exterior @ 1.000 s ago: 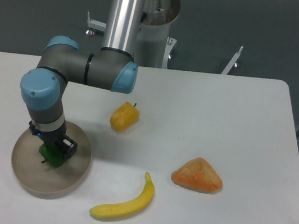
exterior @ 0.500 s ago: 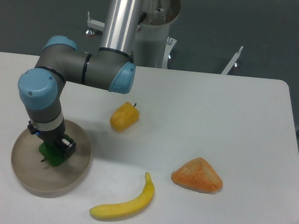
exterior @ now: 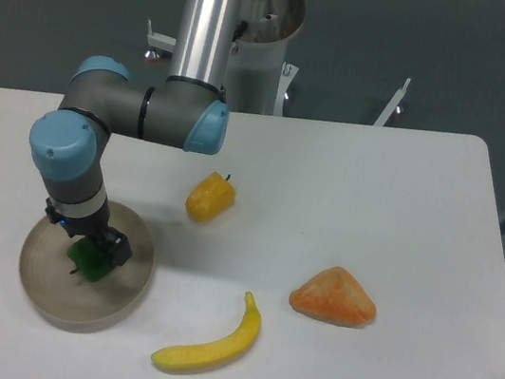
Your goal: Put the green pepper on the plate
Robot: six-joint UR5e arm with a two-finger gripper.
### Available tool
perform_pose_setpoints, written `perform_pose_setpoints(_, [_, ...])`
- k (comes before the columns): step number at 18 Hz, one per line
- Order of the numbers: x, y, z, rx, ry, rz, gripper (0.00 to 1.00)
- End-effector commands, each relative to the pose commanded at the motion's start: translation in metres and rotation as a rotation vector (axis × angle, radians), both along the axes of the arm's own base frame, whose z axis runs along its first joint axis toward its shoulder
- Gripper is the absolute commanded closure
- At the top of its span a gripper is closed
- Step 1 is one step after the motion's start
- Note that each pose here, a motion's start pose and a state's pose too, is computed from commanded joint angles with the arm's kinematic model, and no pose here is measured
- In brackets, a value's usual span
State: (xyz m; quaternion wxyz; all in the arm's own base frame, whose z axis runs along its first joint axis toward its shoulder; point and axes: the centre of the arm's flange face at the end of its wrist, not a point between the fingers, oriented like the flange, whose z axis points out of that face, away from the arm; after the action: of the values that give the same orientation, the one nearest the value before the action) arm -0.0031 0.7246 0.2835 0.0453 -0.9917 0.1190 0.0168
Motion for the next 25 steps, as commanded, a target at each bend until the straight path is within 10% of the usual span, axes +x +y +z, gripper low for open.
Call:
perform_pose_setpoints(10, [-0.069,-0.025,0.060,-0.009,0.029,-0.116,0.01])
perform_pose_setpoints(25, [-0.304,-0.089,0.081,-0.020,0.117,-0.232,0.01])
